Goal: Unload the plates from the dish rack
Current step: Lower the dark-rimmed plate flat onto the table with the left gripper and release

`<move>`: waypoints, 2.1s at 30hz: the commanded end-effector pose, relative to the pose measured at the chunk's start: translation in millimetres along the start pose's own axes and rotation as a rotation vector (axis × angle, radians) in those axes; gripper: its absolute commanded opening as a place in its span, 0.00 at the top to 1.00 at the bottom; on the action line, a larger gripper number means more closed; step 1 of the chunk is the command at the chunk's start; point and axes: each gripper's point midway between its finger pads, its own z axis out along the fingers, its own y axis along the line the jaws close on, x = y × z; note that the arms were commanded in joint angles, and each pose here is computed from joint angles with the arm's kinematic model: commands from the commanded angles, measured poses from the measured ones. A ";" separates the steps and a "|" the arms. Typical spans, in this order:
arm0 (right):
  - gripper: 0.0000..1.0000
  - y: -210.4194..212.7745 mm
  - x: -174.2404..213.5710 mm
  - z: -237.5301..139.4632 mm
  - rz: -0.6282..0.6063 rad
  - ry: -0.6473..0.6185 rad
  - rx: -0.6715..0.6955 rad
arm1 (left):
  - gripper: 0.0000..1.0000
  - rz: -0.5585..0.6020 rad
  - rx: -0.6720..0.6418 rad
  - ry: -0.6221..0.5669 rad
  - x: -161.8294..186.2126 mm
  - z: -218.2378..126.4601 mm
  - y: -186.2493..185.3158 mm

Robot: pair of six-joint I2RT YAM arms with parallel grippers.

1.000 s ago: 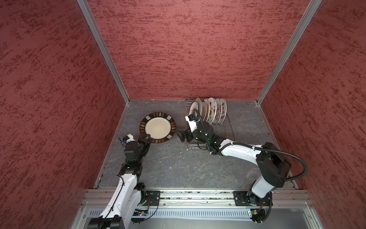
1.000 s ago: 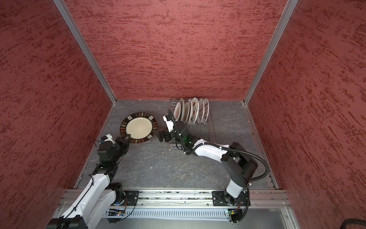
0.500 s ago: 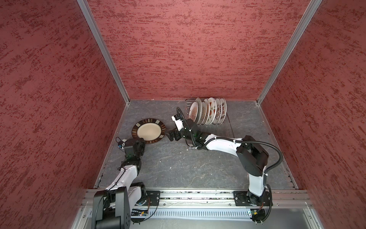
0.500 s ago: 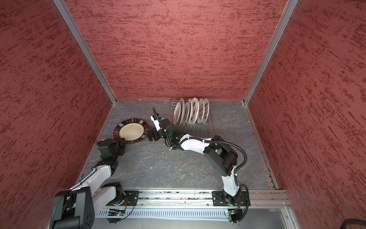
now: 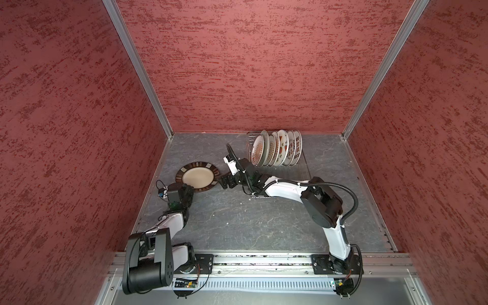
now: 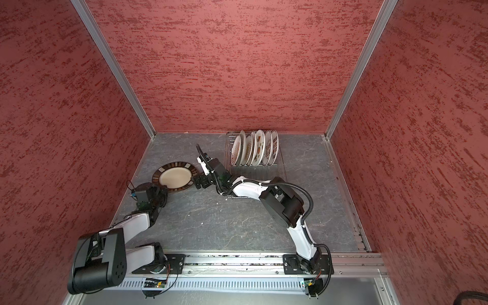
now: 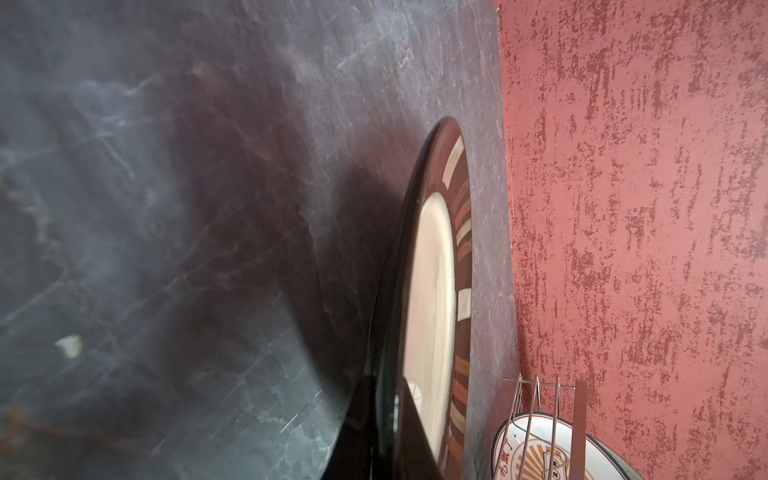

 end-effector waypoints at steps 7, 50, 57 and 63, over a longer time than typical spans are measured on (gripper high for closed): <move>0.06 8.1 -4.1 8.4 0.004 -0.015 -0.037 | 1.00 0.018 0.212 -0.079 -22.7 16.7 -70.8; 0.06 2.8 8.7 10.7 0.039 -0.026 -0.031 | 0.46 0.070 0.063 -0.013 -3.4 58.7 -24.2; 0.06 0.8 9.2 3.7 0.034 -0.032 -0.018 | 0.18 0.071 0.059 -0.006 -3.6 62.3 -22.9; 0.02 7.8 9.0 1.3 0.027 -0.018 -0.043 | 0.03 0.077 0.047 -0.039 -8.9 55.9 -20.2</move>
